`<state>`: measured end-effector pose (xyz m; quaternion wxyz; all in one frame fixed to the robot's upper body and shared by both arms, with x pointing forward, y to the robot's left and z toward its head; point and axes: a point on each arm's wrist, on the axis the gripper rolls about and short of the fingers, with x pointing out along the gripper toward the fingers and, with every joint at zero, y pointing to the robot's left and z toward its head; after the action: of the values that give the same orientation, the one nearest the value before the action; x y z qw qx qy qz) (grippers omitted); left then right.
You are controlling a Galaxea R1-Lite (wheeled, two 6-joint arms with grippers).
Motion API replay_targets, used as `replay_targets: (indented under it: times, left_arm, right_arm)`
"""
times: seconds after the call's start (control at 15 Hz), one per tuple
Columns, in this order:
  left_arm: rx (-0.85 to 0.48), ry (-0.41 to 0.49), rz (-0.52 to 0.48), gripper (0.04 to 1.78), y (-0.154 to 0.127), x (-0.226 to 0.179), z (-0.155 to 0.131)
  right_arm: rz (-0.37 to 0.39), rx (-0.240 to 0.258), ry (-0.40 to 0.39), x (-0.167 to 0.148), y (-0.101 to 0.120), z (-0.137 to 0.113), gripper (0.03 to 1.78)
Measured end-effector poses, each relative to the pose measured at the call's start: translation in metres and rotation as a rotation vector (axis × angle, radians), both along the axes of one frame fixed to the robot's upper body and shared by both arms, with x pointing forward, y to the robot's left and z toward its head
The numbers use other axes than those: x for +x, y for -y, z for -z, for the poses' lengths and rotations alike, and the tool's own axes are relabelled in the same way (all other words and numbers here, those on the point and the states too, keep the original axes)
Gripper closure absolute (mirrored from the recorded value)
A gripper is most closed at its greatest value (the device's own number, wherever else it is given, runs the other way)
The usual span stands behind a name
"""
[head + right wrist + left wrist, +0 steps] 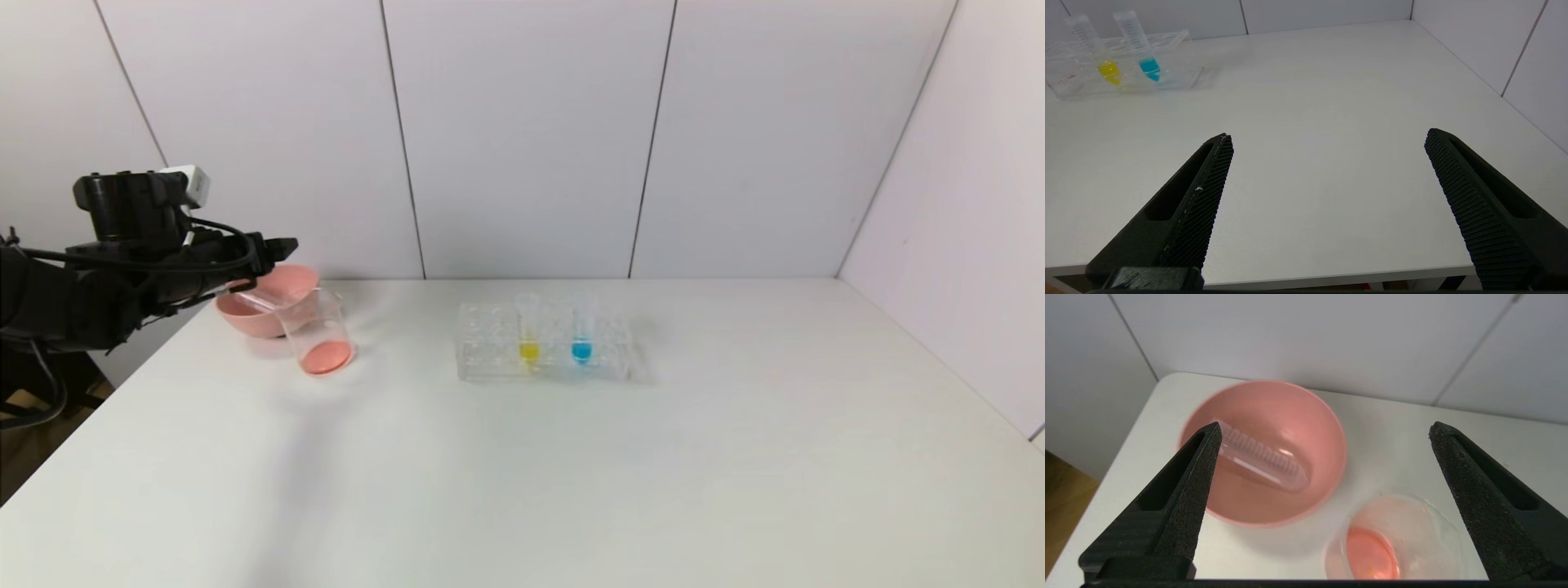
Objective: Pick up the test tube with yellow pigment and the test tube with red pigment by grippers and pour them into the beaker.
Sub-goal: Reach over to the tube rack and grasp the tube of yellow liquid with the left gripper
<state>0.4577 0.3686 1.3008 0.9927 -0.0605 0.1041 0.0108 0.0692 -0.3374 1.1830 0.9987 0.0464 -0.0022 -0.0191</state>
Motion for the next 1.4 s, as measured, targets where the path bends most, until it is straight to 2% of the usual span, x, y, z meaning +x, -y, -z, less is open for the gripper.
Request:
replay_targets:
  times: [0.2,0.4,0.67,0.93,1.13,1.4]
  left_arm:
    - [0.025,-0.034,0.209,0.06,0.020,-0.044,0.001]
    - [0.072,-0.042,0.385,0.06,0.066,-0.082,0.003]
    - [0.107,-0.036,0.503,0.06,0.134,-0.121,0.003]
    - [0.049,-0.041,0.484,0.06,0.192,-0.146,0.004]
    - [0.001,-0.048,0.395,0.06,0.228,-0.141,0.015]
    - [-0.008,0.008,0.256,0.06,0.278,-0.123,0.037]
  right_arm:
    - [0.000,0.000,0.000,0.000,0.000,0.000,0.10]
    - [0.000,0.000,0.000,0.000,0.000,0.000,0.10]
    - [0.000,0.000,0.000,0.000,0.000,0.000,0.10]
    - [0.000,0.000,0.000,0.000,0.000,0.000,0.10]
    - [0.000,0.000,0.000,0.000,0.000,0.000,0.10]
    - [0.000,0.000,0.000,0.000,0.000,0.000,0.10]
